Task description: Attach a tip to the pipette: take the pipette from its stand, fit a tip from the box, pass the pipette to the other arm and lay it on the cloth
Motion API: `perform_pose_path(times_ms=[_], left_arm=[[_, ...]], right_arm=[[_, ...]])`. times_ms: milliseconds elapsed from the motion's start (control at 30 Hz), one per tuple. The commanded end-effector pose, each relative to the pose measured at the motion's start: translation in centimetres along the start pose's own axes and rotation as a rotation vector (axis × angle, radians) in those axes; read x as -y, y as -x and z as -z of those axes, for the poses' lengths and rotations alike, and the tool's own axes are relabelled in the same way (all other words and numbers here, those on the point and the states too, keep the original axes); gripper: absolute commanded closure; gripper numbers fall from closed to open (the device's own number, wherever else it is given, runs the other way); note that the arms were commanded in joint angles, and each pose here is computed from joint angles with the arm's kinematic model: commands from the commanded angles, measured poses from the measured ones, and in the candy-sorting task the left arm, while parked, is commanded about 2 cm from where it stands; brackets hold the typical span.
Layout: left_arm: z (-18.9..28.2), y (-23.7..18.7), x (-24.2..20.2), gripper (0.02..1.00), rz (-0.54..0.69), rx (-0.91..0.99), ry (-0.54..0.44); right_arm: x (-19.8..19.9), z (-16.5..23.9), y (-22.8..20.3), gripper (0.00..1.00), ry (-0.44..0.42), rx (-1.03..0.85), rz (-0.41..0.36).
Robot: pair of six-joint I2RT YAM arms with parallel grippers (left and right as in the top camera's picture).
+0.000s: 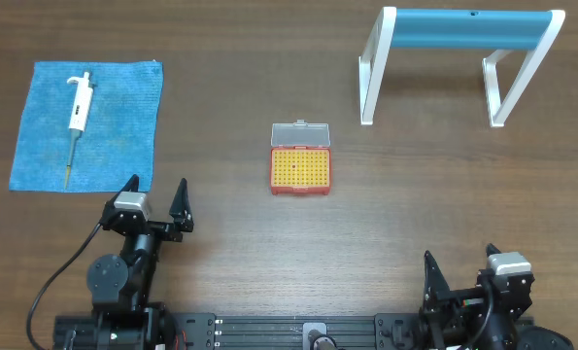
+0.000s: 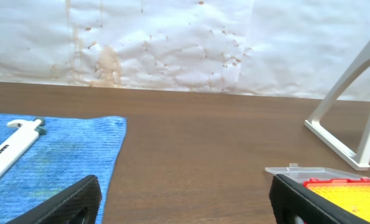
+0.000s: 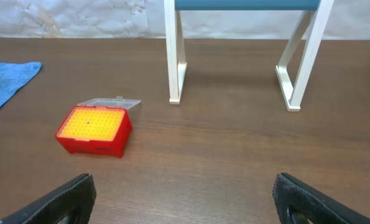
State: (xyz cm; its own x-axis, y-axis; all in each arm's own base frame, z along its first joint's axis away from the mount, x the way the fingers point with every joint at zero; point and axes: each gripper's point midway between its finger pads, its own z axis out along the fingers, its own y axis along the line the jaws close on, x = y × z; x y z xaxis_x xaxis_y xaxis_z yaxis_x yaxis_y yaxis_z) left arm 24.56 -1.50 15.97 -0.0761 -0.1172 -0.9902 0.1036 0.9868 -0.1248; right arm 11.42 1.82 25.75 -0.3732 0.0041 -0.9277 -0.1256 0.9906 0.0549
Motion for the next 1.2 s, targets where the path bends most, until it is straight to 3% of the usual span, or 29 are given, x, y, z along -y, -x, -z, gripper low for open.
perform_pose_path(times_ms=[33,500,567,633,700,833,967,1067,1200], left_arm=[[0.1,0.0,-0.7,0.143,0.012,0.003,0.04],[0.1,0.0,-0.7,0.143,0.012,0.002,0.04],[0.1,0.0,-0.7,0.143,0.012,0.002,0.04],[0.1,0.0,-0.7,0.141,0.012,0.002,0.04],[0.1,0.0,-0.7,0.143,0.012,0.002,0.04],[0.1,0.0,-0.7,0.141,0.012,0.002,0.04],[0.1,0.0,-0.7,0.141,0.012,0.002,0.04],[0.1,0.0,-0.7,0.143,0.012,0.002,0.04],[0.1,0.0,-0.7,0.143,0.012,0.002,0.04]], right_arm=[[0.2,0.1,0.1,0.077,-0.014,0.01,0.003],[0.2,0.1,0.1,0.077,-0.014,0.01,0.003],[1.2,0.1,0.2,0.08,-0.071,0.017,0.033],[1.5,-1.6,2.1,0.077,-0.091,0.106,0.055],[1.6,-5.2,3.1,0.082,-0.098,0.2,0.124],[2.6,-13.2,0.1,0.08,-0.128,0.335,0.144],[4.6,-15.1,-2.9,0.077,-0.198,0.31,0.126],[4.8,-16.3,-5.6,0.077,-0.194,0.237,0.128],[4.9,-16.2,-5.6,0.077,-0.201,0.235,0.153]])
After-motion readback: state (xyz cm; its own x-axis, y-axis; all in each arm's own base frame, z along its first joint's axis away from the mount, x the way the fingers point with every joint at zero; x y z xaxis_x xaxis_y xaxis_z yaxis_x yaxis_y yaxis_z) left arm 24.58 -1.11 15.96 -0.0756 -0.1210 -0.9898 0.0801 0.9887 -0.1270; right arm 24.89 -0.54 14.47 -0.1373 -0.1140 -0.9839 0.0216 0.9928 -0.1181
